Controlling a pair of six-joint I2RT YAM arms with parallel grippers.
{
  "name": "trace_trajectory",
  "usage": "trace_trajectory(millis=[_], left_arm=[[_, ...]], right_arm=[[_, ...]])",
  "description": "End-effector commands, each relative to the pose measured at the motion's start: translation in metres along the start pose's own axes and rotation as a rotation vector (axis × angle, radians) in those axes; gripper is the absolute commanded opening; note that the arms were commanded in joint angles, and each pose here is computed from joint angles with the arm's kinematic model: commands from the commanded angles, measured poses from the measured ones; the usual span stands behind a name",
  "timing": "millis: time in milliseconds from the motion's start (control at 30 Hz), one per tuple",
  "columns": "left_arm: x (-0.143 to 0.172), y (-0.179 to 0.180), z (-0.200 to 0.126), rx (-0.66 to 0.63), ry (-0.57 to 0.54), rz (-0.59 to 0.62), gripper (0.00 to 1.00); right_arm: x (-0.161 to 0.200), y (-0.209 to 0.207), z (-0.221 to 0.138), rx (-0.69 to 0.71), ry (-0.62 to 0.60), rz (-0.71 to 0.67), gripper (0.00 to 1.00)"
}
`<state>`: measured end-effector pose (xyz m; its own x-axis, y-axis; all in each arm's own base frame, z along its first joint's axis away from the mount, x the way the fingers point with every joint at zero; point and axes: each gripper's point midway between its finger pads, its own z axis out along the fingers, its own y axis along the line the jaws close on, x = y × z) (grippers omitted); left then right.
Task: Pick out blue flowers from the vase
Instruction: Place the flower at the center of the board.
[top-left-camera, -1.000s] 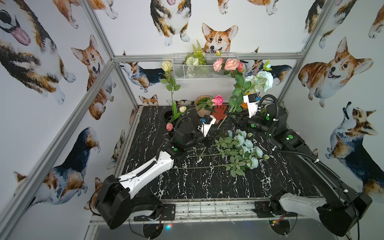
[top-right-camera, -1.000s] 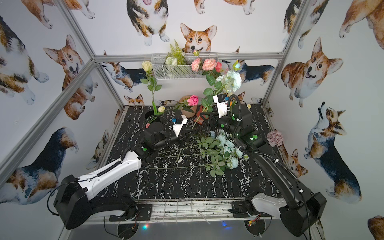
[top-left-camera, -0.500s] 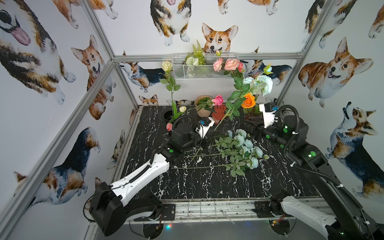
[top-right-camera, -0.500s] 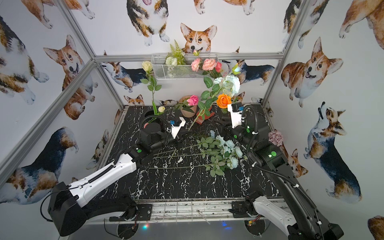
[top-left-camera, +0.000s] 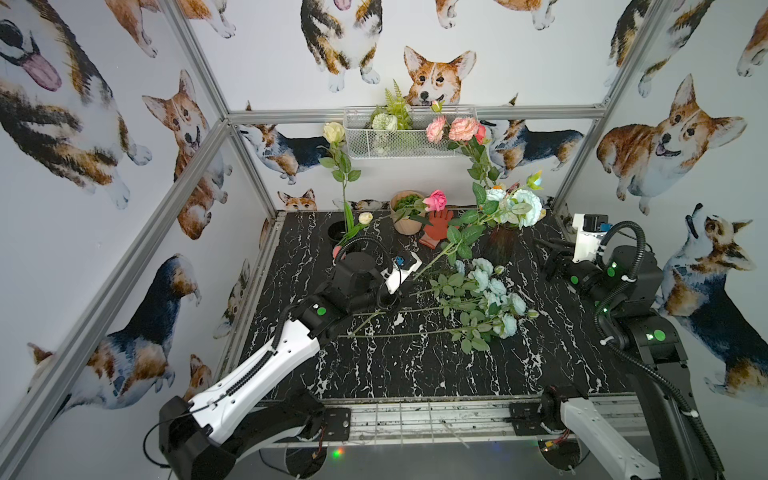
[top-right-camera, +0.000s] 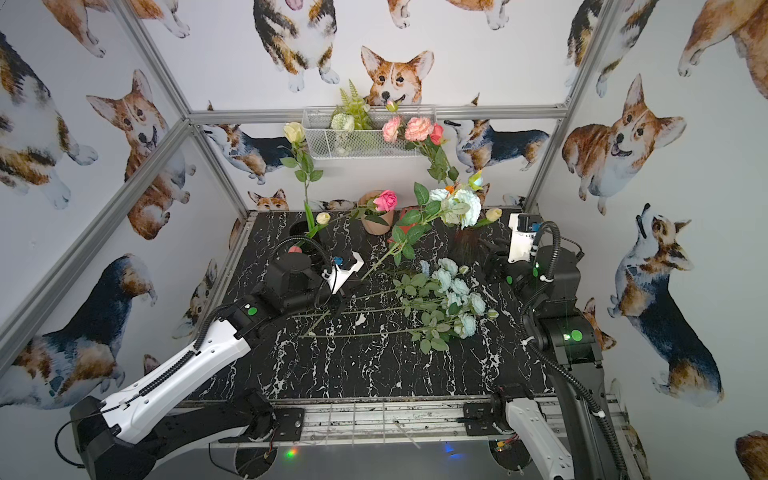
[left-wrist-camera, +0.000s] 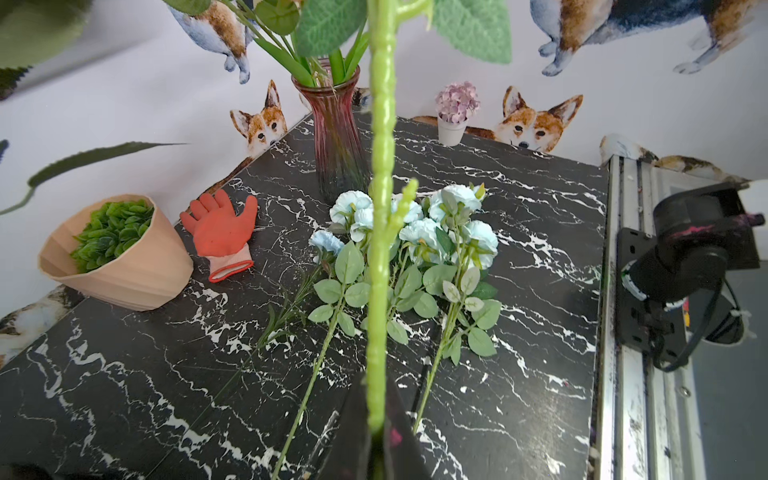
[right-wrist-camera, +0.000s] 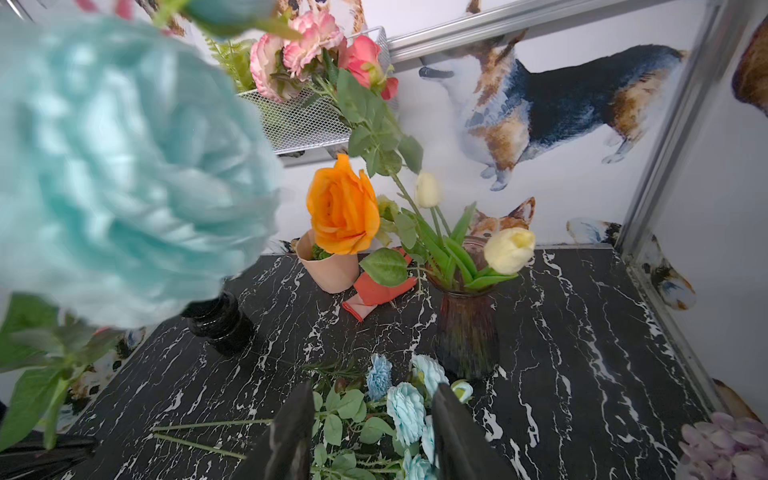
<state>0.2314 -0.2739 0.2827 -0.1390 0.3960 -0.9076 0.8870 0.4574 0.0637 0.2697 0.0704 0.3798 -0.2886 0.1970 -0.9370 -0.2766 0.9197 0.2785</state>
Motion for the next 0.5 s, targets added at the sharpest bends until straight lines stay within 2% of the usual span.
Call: trace_trajectory(millis=[0, 233, 467], left_arm=[[0.021, -0.019, -0.010, 0.078, 0.125, 0.067, 0.00], [0.050, -0.057, -0.008, 0.142, 0.287, 0.212, 0.00], [0.084, -0.064, -0.001, 0.138, 0.403, 0.281, 0.00]], right_arm=[[-0.005, -0.003, 0.002, -0.016, -0.042, 0.050, 0.48], [-0.007, -0.025, 0.002, 0.038, -0.078, 0.100, 0.48], [-0.004, -0.043, 0.001, 0.091, -0.094, 0.128, 0.48]])
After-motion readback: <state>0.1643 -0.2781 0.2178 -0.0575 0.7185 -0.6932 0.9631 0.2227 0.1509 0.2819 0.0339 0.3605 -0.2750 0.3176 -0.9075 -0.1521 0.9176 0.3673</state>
